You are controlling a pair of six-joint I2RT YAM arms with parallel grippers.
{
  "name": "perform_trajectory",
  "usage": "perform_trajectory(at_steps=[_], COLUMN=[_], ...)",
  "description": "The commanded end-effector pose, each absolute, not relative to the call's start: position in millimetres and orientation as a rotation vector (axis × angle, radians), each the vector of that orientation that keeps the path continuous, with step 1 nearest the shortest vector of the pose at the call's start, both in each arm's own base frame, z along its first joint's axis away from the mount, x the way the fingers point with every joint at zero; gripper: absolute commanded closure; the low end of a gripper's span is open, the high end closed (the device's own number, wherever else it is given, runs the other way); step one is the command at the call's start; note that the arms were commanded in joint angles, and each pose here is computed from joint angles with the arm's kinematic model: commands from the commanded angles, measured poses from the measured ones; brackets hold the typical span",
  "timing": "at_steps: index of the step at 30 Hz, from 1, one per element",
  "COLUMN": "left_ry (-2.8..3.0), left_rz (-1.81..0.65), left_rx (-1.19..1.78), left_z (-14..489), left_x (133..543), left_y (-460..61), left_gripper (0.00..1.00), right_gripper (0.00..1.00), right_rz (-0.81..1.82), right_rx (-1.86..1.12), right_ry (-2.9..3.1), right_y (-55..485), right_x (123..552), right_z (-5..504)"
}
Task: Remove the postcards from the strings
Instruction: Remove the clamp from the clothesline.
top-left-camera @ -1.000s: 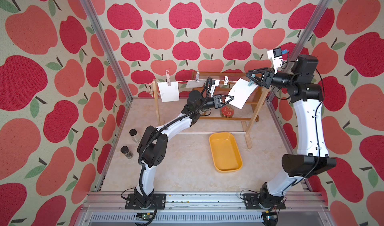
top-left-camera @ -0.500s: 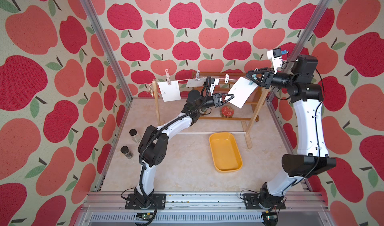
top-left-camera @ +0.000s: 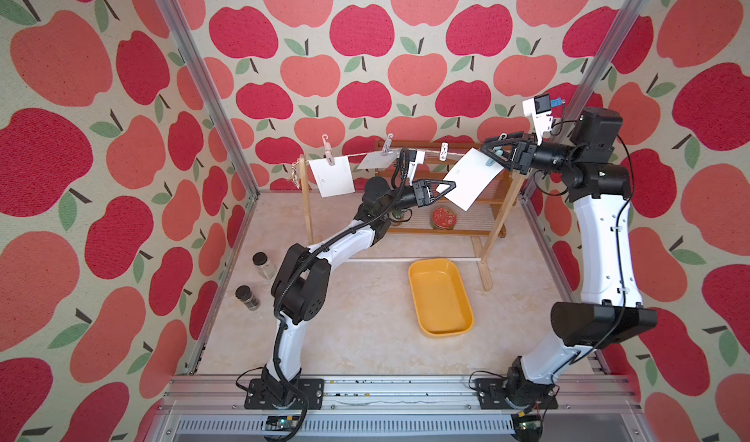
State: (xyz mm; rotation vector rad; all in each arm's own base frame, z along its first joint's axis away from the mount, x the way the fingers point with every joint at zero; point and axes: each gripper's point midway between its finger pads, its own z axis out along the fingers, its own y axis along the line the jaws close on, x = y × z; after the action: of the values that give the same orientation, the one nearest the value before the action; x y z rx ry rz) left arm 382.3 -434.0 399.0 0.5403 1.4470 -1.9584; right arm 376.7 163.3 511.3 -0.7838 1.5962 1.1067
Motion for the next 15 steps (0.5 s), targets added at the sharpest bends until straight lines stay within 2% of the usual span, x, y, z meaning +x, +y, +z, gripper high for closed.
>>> perform_trajectory(at_steps=[1, 10, 15], left_ry=[1.364, 1.370, 1.369], left_rz=[-1.971, -1.975, -1.977], left_rx=[0.542, 0.541, 0.537], left_z=[417, 416, 416], left_x=[387, 388, 388], left_y=[-427, -428, -428], left_gripper=[1.00, 1.00, 1.00], right_gripper=[0.53, 0.66, 0.68], right_rz=[1.125, 1.145, 1.143], right_rx=[-0.790, -0.797, -0.795], right_ry=[1.596, 1.596, 1.592], right_y=[163, 172, 173], right_x=[365, 370, 372], right_z=[514, 511, 512])
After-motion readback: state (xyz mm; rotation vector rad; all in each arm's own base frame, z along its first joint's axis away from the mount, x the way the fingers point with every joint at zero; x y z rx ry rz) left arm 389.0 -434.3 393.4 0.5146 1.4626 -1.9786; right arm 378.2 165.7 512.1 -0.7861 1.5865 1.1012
